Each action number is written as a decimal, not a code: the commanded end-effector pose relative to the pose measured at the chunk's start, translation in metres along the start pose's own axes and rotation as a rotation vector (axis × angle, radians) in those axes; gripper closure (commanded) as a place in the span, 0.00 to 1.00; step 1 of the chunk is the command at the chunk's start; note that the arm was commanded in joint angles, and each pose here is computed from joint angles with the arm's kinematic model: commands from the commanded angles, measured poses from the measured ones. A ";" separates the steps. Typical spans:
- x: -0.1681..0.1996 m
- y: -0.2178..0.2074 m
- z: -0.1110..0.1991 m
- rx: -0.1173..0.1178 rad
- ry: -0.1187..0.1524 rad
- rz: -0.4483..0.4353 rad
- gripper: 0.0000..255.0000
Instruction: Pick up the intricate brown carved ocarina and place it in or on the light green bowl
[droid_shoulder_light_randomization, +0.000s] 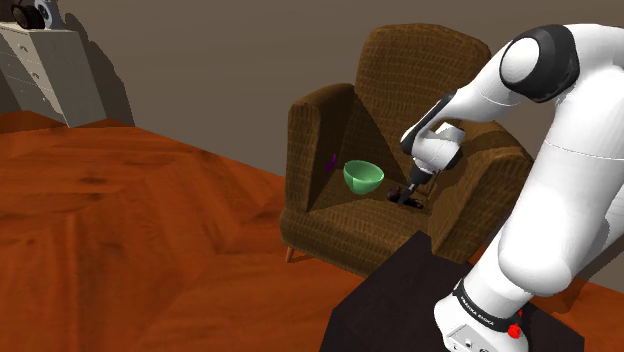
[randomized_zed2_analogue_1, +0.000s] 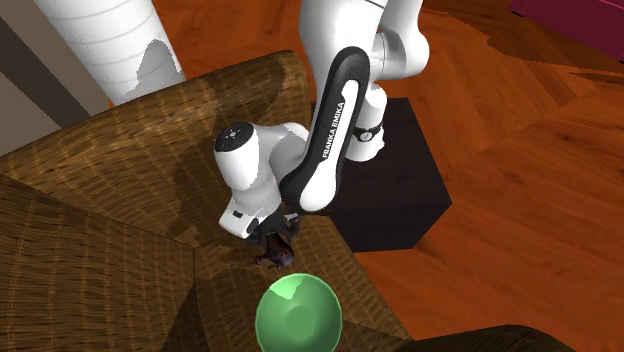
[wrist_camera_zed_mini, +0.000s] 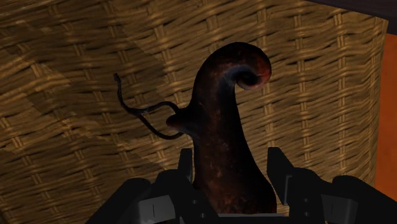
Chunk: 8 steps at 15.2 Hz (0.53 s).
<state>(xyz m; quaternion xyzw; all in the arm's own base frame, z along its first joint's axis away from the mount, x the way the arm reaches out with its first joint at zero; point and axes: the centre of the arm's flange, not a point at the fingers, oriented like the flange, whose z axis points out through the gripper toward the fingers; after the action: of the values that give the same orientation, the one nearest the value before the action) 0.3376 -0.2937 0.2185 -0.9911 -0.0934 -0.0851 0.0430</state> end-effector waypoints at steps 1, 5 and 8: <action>0.001 -0.001 -0.010 0.000 -0.001 0.000 1.00; 0.005 -0.002 -0.030 0.000 -0.001 0.000 1.00; 0.008 -0.004 -0.046 0.000 -0.001 0.000 1.00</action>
<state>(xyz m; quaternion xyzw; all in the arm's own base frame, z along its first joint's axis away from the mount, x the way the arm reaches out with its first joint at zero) 0.3367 -0.2937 0.2596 -0.9910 -0.0933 -0.0856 0.0434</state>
